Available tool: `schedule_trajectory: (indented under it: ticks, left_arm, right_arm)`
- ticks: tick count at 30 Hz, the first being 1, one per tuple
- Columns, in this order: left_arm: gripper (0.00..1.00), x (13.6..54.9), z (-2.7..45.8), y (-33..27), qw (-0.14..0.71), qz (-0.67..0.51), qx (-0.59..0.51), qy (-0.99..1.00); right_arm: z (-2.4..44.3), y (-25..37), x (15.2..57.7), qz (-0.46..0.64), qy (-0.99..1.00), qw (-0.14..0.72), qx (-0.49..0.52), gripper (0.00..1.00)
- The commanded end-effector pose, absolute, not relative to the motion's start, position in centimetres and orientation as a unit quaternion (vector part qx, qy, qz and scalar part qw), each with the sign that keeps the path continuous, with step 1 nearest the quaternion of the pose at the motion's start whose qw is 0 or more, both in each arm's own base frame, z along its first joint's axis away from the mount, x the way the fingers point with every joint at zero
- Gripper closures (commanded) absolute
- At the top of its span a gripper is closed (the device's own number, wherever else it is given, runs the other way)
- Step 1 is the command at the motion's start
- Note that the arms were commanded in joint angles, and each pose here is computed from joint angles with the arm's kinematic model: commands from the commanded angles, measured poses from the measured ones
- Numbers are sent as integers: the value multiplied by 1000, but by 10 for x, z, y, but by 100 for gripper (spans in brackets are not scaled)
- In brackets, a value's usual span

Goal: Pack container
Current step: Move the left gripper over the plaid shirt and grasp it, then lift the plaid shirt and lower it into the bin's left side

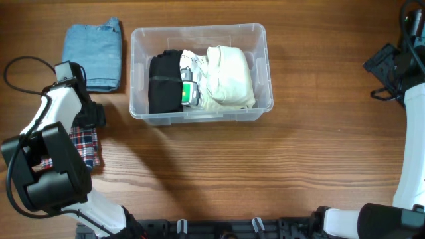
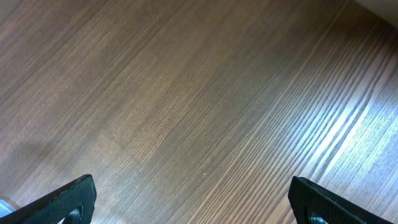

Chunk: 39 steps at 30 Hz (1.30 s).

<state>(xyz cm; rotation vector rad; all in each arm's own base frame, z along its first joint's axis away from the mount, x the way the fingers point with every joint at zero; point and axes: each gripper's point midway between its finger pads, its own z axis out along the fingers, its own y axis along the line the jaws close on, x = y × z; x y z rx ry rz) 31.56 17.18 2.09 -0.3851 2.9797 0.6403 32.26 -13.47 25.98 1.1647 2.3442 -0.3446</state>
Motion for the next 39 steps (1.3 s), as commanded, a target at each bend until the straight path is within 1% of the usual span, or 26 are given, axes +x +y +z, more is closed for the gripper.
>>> schedule_trajectory:
  ticks: [1, 4, 6, 8, 9, 11, 12, 15, 18, 20, 23, 27, 30, 33, 36, 39]
  left_arm:
    - [5, 318, 13, 168, 35, 188, -118, 974]
    - [37, 316, 12, 167, 32, 187, -118, 975]
    - [47, 313, 12, 167, 26, 186, -117, 975]
    - [78, 310, 12, 165, 19, 185, -115, 976]
    - [85, 310, 12, 165, 19, 185, -115, 976]
    - [94, 310, 12, 165, 19, 185, -115, 976]
    - [96, 310, 12, 166, 19, 187, -116, 975]
    - [96, 316, 22, 171, 32, 199, -119, 972]
    - [96, 329, 57, 190, 81, 244, -185, 949]
    - [96, 345, 92, 195, 137, 247, -218, 934]
    - [96, 362, 160, 199, 235, 245, -263, 903]
    - [96, 362, 261, 193, 370, 219, -314, 847]
    - [96, 359, 325, 161, 470, 154, -295, 817]
    - [96, 339, 382, 112, 555, 61, -302, 772]
    - [96, 324, 408, 66, 588, -11, -293, 754]
    - [96, 323, 408, 23, 582, -73, -271, 763]
  right_arm:
    - [256, -135, 325, -124, 859, 244, 433, 0]
    - [256, -135, 325, -124, 859, 244, 433, 0]
    - [256, -135, 325, -124, 859, 244, 434, 0]
    - [256, -135, 325, -124, 858, 244, 434, 0]
    - [256, -135, 325, -124, 859, 244, 434, 0]
    - [256, -135, 325, -124, 858, 244, 434, 0]
    - [256, -135, 325, -124, 859, 244, 434, 0]
    - [256, -135, 325, -124, 859, 244, 433, 0]
    - [256, -135, 325, -124, 858, 244, 434, 0]
    - [256, -135, 325, -124, 858, 244, 434, 0]
    - [256, -135, 325, -124, 859, 244, 434, 0]
    - [256, -135, 325, -124, 859, 244, 434, 0]
    - [256, -135, 325, -125, 858, 244, 434, 0]
    - [256, -135, 325, -124, 859, 244, 434, 0]
    - [256, -135, 325, -125, 858, 244, 434, 0]
    - [256, -135, 325, -124, 859, 244, 434, 0]
